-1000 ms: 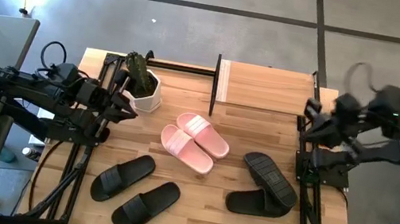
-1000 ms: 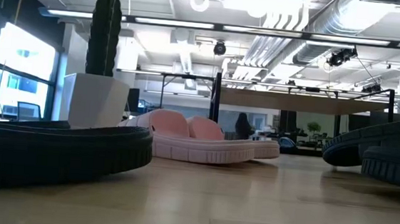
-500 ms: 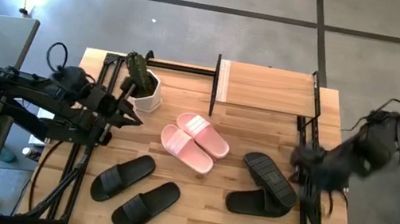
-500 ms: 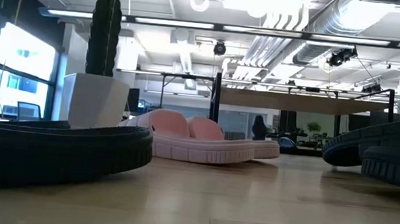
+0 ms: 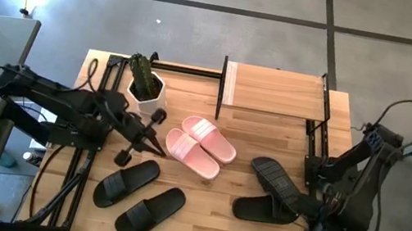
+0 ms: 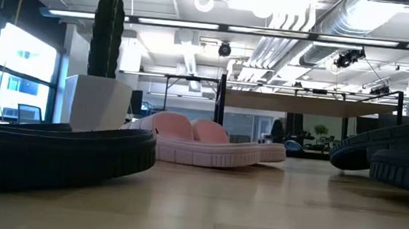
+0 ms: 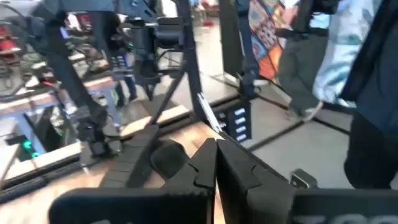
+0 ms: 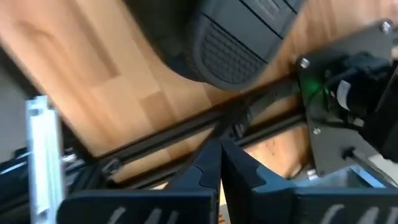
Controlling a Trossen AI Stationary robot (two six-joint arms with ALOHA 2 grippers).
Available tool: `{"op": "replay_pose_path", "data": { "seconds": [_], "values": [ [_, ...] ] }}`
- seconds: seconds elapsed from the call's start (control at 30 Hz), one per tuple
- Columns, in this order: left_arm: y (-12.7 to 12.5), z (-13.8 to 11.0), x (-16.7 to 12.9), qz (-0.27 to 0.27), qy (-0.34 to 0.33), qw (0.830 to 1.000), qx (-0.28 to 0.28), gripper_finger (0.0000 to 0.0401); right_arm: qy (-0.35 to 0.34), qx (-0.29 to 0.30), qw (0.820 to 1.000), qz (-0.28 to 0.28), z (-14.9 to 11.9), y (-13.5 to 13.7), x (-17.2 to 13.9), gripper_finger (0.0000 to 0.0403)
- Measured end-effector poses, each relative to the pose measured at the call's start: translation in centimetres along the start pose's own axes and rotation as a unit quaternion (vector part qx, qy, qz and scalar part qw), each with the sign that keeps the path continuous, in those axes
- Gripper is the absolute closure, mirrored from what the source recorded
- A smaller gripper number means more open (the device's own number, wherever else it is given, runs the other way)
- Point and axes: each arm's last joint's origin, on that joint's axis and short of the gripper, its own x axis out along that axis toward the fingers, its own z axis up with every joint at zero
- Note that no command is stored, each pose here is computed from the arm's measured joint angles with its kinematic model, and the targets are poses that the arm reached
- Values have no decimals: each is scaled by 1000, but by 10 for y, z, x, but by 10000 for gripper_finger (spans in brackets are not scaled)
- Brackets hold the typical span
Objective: Pick and place slides into the shelf
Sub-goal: Put the black slipper on the shelf
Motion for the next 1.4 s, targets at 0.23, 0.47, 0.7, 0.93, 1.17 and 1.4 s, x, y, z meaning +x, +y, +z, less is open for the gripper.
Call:
{"op": "replay_pose_path", "data": {
  "seconds": [0.23, 0.47, 0.7, 0.93, 1.17, 1.4],
  "values": [
    [-8, -12, 18, -18, 35, 999, -4, 400, -38, -15, 998, -46, -2, 20, 28, 402],
    [-12, -13, 21, -10, 44, 999, -1, 400, -55, -19, 997, -57, -1, 35, 41, 352],
    [-12, -14, 21, -9, 49, 999, 14, 400, -95, -35, 991, -93, 0, 45, 54, 239],
    [-12, -21, 20, 3, 87, 996, 32, 400, -98, -75, 978, -168, 3, 55, 76, 197],
    [-12, -27, 19, 8, 120, 992, 45, 400, -60, -67, 970, -226, 3, 60, 92, 196],
    [-12, -27, 19, 6, 120, 990, 74, 400, -65, -66, 970, -227, 4, 62, 94, 196]
  ]
}}
